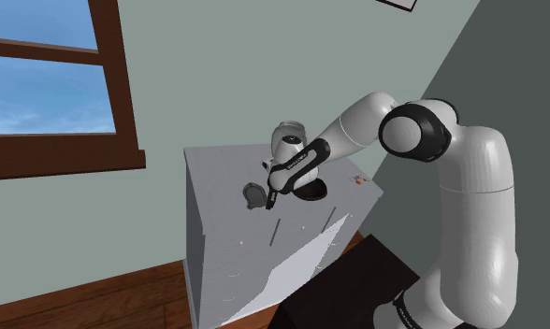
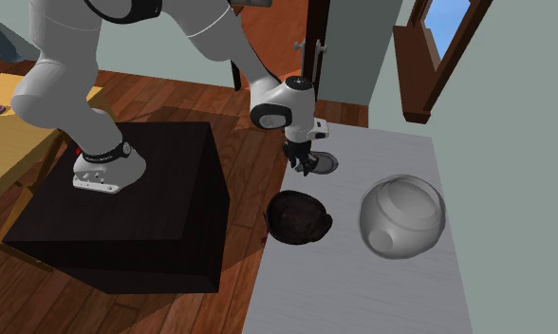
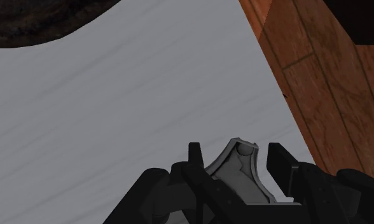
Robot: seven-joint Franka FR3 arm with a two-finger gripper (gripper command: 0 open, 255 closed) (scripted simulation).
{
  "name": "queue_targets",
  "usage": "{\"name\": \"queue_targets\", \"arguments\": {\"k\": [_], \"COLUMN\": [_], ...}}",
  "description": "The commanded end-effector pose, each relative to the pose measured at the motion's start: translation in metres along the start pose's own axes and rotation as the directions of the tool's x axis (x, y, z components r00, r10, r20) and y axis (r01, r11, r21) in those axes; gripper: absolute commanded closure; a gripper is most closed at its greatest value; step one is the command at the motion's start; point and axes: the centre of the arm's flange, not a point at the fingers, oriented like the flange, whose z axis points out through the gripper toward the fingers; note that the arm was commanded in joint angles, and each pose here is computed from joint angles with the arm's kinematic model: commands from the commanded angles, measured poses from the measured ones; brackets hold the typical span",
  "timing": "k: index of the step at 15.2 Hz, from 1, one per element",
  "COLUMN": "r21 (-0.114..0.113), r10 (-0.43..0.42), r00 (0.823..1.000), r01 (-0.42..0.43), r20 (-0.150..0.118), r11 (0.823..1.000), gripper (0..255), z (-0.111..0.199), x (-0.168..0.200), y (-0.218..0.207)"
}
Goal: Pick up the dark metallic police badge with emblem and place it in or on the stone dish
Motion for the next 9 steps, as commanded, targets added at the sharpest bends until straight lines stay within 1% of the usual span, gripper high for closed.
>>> {"name": "queue_targets", "arguments": {"k": [1,8,9], "r21": [0.000,0.000,0.000], "r10": [0.000,0.000,0.000], "r00": [1.000,1.000,1.000], "r01": [0.000,0.000,0.000], "r20": [0.000,0.000,0.000], "r11": [1.000,1.000,1.000], "gripper": [255,255,255], "z": [0.0000,0.0001,-0.0052], "x": [0.0000,0.0000,0.0002], "y": [0.0000,0.0000,0.0003]}}
